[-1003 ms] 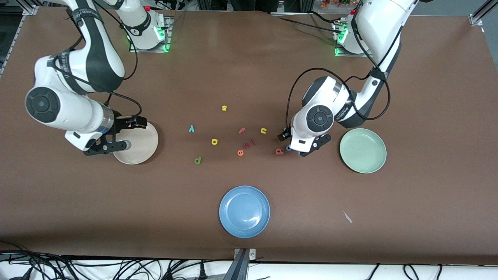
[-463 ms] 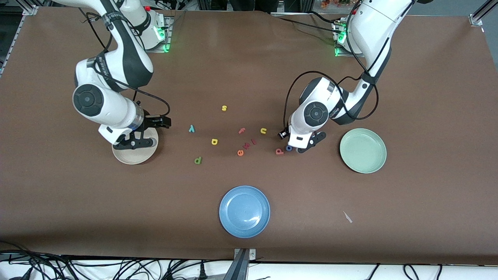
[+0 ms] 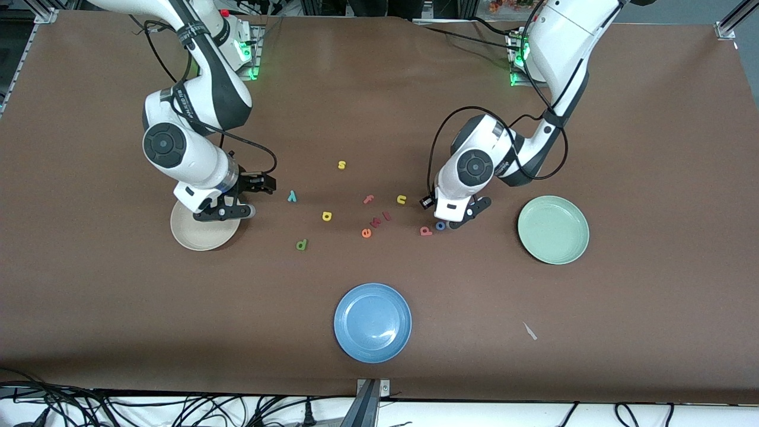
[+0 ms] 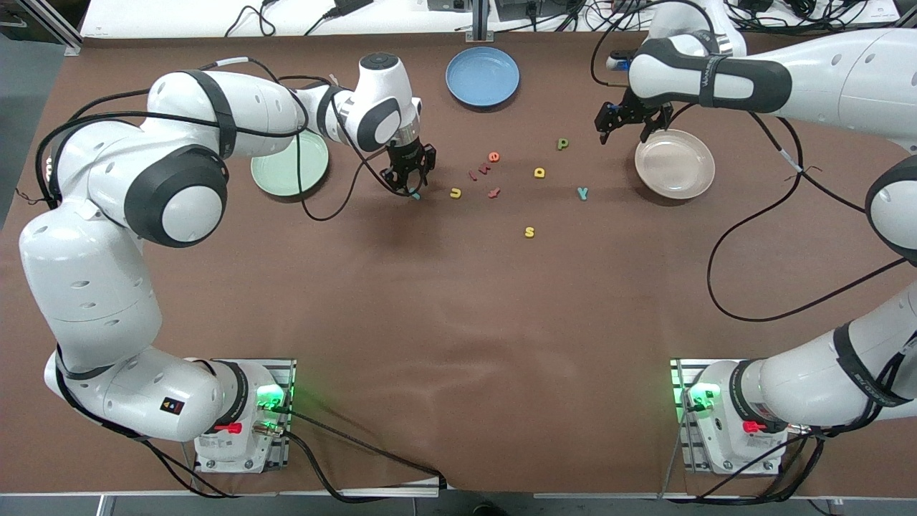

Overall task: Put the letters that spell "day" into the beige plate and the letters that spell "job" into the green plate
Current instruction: 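Grasp the cyan r with the left gripper while the right gripper lowers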

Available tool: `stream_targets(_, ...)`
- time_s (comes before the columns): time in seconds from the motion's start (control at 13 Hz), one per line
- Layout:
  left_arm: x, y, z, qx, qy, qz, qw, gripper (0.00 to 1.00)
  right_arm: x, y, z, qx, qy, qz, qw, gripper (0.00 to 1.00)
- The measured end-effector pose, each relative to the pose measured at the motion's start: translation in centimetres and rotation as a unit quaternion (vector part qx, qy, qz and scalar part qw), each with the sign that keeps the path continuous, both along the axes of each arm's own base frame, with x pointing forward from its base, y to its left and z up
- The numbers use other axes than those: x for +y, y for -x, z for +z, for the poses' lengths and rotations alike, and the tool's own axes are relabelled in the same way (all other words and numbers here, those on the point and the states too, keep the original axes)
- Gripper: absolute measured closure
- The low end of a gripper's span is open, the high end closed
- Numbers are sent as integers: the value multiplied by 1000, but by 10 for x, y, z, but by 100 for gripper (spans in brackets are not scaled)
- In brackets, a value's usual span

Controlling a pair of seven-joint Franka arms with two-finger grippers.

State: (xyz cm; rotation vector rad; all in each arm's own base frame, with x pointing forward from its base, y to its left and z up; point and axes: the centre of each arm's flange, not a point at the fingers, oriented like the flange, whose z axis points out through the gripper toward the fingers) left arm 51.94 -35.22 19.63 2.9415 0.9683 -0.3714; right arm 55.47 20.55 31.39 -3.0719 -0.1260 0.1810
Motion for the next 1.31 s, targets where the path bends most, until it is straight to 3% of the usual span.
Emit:
stream_targets(0.15,-1,3,-4,3,-2,2,1000,50,3,11,-20,-9,-3,3,1000,0)
stream_targets(0.39,0,2,-10,3,-2,4,1000,52,16,26,-44,0,-3,16,1000,0)
stream_targets(0.93,1,1,-19,-8,-1,3,1000,56,55,36,-77,-13,-12,-5,1000,0)
stream_targets(1.31,2,4,-24,-9,-13,0,1000,60,61,41,-104,-3,-12,-8,1000,2)
